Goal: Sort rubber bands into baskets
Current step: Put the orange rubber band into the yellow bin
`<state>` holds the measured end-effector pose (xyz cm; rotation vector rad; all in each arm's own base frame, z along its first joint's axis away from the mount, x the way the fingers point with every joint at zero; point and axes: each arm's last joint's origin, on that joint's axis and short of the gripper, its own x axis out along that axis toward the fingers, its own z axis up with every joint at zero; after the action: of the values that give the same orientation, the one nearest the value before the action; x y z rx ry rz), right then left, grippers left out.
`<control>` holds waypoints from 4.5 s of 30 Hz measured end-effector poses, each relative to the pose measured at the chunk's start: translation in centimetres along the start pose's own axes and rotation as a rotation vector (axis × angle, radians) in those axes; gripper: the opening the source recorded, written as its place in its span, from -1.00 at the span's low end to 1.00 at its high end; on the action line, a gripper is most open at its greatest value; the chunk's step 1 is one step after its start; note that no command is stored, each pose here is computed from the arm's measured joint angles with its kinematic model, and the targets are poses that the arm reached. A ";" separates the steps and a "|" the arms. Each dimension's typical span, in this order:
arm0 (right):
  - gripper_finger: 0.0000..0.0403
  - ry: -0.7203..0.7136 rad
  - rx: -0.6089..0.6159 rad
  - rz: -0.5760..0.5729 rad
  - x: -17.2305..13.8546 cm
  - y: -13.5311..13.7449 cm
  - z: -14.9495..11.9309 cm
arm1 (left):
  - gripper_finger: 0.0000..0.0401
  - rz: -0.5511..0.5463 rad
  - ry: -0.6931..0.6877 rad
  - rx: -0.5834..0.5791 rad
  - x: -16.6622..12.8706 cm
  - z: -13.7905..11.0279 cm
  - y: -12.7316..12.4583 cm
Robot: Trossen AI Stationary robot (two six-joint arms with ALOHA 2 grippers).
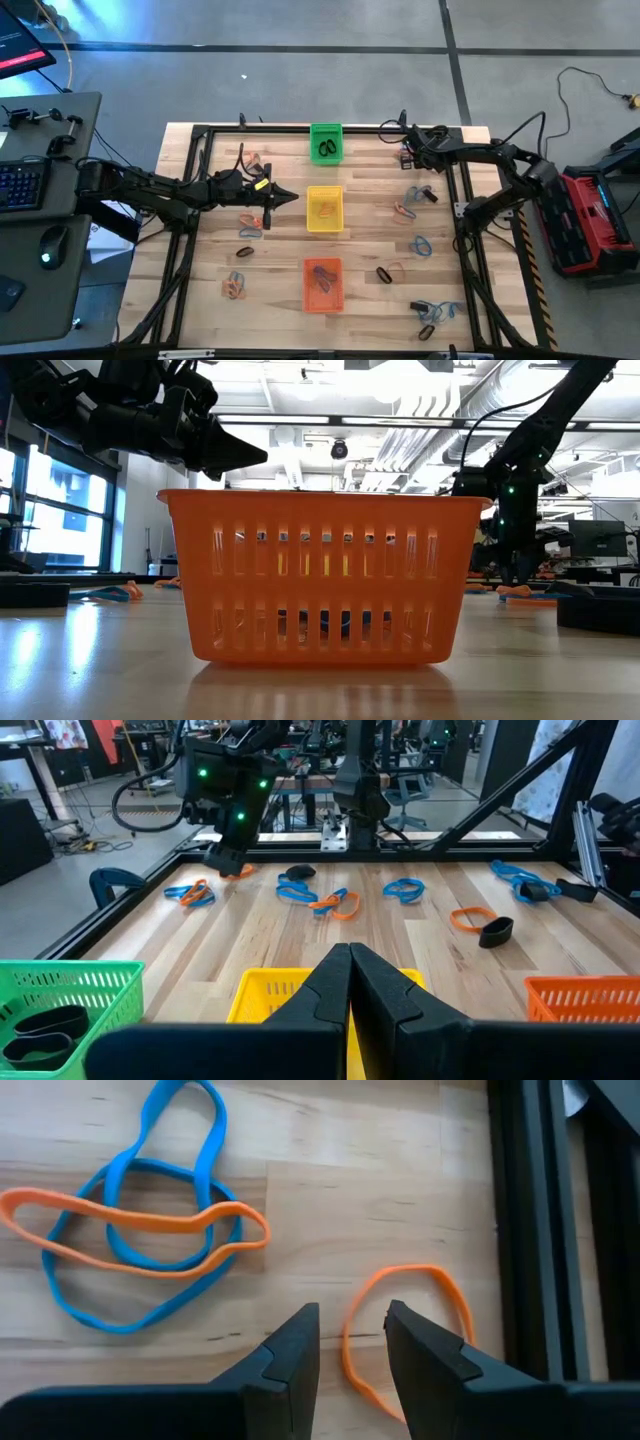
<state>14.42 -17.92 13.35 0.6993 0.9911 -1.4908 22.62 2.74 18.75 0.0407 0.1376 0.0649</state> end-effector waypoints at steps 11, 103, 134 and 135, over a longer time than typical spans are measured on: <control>-0.50 0.008 0.007 -0.021 0.5 0.8 -0.6 | -1.00 -0.001 0.000 0.000 0.0 0.0 0.0; -1.00 -0.197 -0.067 0.268 -6.7 5.3 -5.4 | -1.00 -0.002 -0.047 -0.021 0.0 0.5 -0.1; -1.00 -0.451 -0.505 0.991 -19.4 15.4 -11.5 | -1.00 0.000 -0.068 -0.057 0.0 0.6 -0.1; -1.00 -0.447 -0.517 0.988 -19.4 16.0 -11.6 | -1.00 0.000 -0.068 -0.057 0.0 0.6 -0.1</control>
<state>32.10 1.70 21.58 0.3476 0.5006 -0.4470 22.68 2.62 19.37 -0.0135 0.0674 0.0670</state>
